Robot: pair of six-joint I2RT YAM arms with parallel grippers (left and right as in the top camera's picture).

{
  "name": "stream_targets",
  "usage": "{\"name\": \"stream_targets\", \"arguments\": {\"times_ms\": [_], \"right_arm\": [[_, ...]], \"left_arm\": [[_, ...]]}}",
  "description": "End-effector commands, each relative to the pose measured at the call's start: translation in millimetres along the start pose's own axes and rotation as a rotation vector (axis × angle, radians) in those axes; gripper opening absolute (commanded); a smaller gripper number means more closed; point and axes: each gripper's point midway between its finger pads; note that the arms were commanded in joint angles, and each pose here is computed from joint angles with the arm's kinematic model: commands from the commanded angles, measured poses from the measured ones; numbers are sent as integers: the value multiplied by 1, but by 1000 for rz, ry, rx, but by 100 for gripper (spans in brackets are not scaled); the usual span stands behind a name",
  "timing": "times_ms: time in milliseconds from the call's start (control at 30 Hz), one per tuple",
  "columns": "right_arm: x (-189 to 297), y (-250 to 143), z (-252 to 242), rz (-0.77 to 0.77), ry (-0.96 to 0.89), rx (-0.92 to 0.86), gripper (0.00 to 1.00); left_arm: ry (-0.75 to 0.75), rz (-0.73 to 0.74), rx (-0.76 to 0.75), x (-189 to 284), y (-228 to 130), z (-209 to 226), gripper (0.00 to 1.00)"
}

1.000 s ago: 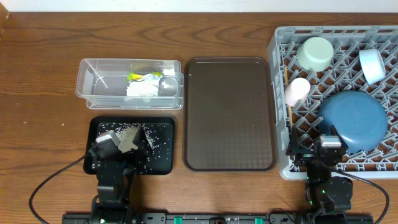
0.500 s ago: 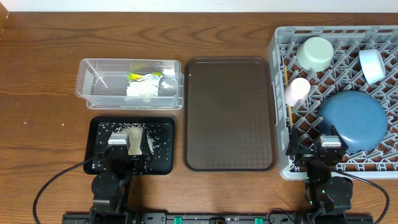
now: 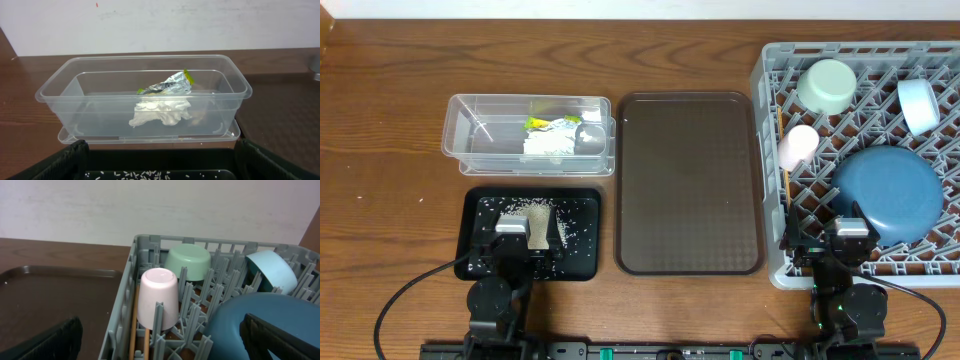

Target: Sort waste into correct bins and load items into the dishwasher rack

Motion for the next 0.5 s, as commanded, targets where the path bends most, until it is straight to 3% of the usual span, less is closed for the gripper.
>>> {"name": "stream_targets", "arguments": {"times_ms": [0,467], "right_arm": [[0,0,-3,-4,-16,-14,99],[0,0,-3,-3,-16,-14,99]], "left_arm": [[-13,22,-20,-3,-13,-3,95],[14,29,-16,-3,-14,3,95]]}}
Point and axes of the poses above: each gripper's point midway between its finger pads, its own x axis back along the fingers, its own z axis along the line the jaws close on, y = z × x, and after that the axes turned 8 degrees about -x, right-handed
